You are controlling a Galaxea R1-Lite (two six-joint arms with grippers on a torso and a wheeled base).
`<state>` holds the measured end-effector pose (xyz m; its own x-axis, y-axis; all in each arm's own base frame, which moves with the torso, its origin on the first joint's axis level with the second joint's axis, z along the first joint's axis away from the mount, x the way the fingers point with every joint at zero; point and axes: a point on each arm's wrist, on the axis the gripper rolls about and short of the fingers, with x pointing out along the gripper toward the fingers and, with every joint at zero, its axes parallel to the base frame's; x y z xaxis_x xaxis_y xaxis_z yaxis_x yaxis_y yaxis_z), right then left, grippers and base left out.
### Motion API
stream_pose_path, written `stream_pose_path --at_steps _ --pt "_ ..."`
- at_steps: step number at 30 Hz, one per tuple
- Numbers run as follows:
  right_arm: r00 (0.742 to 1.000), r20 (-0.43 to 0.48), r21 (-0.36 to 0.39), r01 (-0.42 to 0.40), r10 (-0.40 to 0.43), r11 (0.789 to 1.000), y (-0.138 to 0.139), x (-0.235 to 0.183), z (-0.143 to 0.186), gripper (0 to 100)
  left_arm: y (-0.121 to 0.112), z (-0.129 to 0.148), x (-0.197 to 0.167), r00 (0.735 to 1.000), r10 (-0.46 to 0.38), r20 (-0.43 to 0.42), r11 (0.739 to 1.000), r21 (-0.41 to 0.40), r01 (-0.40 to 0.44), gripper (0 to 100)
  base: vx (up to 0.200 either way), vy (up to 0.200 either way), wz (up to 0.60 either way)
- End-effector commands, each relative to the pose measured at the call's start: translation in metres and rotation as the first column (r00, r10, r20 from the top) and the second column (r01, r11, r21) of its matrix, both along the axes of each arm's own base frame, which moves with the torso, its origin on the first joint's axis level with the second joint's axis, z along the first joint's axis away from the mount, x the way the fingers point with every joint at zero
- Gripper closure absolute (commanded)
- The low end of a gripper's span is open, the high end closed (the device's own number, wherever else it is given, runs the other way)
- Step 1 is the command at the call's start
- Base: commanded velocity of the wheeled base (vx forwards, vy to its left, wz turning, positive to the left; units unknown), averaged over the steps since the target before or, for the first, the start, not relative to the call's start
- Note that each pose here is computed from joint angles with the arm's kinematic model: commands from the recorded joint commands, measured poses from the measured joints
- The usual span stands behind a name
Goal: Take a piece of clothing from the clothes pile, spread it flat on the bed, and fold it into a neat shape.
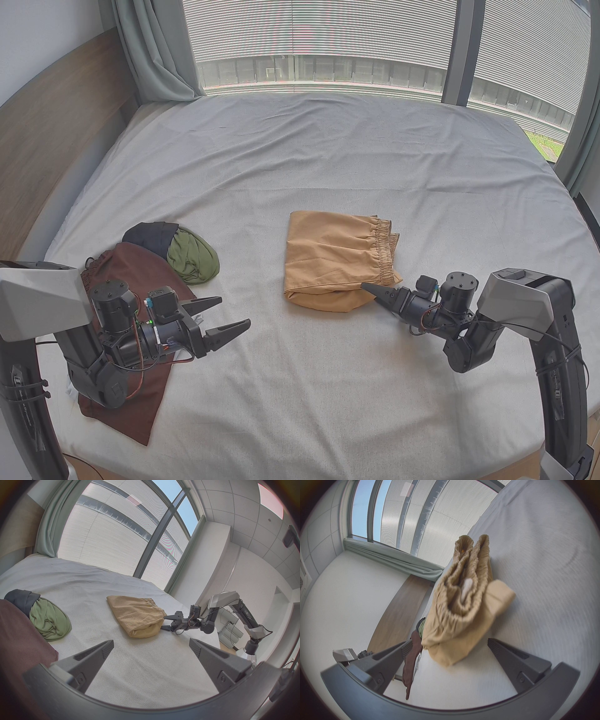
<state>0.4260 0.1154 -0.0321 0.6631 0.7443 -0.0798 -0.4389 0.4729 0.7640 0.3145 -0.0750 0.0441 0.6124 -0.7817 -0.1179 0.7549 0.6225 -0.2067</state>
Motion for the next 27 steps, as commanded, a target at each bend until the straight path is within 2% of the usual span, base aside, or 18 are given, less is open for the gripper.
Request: stream_pose_path --at_steps 1,8,13,19,27 --pt "1.0 0.016 -0.037 -0.025 0.026 0.999 0.0 -0.034 0.015 0 0.0 0.002 0.001 1.0 0.002 0.006 1.0 -0.003 -0.002 0 0.0 0.0 0.0" --pt "0.995 0.028 -0.037 -0.091 0.092 0.995 0.018 -0.064 0.039 0 0.0 0.002 0.001 1.0 0.0 0.01 1.0 -0.002 0.0 0 0.0 0.0 0.0" --pt "0.991 0.059 -0.029 -0.12 0.122 0.992 0.03 -0.067 0.053 0 0.0 0.002 0.001 1.0 0.0 0.012 1.0 -0.003 0.0 0 0.0 0.0 0.0" --pt "0.979 0.164 0.005 -0.125 0.122 0.992 0.038 -0.053 0.079 0 -0.001 0.002 0.001 1.0 -0.002 0.012 1.0 -0.003 0.002 0 0.0 0.0 0.0" --pt "0.97 0.221 0.085 -0.12 0.099 0.989 0.041 -0.028 0.113 0 -0.003 0.0 0.0 1.0 -0.01 0.008 1.0 0.002 0.01 0 0.0 0.0 0.0"
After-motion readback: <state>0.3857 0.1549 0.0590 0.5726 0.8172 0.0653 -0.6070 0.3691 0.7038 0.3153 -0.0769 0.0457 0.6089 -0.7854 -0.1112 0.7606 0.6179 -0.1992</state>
